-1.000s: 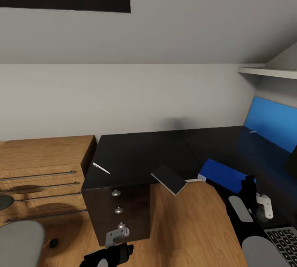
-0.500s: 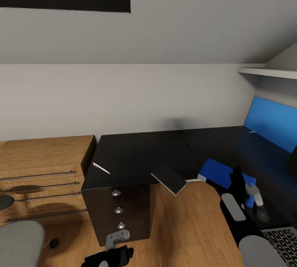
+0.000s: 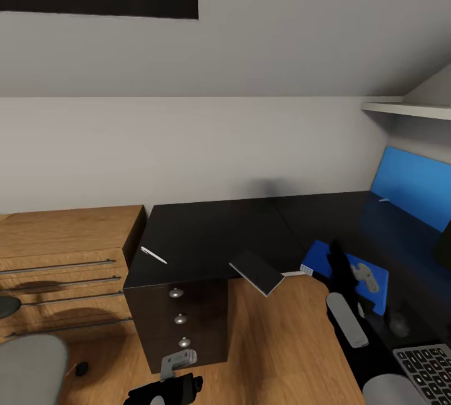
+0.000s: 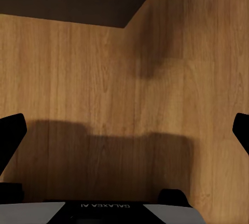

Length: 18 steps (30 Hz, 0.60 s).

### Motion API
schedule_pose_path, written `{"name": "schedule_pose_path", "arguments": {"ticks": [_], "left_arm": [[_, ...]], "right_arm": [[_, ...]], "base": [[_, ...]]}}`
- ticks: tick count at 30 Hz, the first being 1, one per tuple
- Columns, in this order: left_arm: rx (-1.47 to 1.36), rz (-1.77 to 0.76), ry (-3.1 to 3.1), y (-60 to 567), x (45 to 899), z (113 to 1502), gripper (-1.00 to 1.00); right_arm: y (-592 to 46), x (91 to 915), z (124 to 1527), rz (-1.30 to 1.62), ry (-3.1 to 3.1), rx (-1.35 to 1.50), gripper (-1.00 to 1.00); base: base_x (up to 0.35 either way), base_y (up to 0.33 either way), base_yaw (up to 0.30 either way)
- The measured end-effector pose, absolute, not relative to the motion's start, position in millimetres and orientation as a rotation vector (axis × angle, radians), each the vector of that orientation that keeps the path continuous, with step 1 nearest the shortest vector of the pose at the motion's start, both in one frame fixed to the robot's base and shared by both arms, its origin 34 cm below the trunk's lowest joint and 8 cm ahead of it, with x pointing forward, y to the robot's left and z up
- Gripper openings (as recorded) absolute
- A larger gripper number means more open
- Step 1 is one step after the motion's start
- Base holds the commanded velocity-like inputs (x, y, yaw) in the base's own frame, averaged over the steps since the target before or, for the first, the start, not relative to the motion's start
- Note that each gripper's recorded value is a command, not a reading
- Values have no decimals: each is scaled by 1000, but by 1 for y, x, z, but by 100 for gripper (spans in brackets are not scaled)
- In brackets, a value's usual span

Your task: In the bedroom, organize the workspace by keeping the computer under the desk, ensuring the monitor is on the desk, placing the keyboard on the desk next to the monitor, placing the mouse on the desk next to the keyboard, moving the folder from the swivel chair onto the desk next to the mouse, stacking the notebook on top of the folder with the pen on top of the notebook, and positioning the swivel chair next to the desk.

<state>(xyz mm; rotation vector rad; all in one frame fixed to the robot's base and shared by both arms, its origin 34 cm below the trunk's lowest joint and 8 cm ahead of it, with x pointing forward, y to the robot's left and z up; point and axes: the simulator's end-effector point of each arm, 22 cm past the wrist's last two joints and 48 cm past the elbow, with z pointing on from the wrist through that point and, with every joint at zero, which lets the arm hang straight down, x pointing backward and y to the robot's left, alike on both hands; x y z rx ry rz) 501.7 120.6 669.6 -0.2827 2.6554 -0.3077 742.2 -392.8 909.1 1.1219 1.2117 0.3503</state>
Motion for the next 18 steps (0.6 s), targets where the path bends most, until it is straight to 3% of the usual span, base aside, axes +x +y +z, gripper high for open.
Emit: {"name": "schedule_pose_path", "arguments": {"ticks": [8,18], "left_arm": [[-284,-306,2660,121,501,668,100],[-283,-299,2686,121,493,659,100]], "right_arm": [[-330,748,894,471,1596,1060,100],[-290,707,868,360,2101,900,100]], "base": [[0,0,0],[0,0,0]]}}
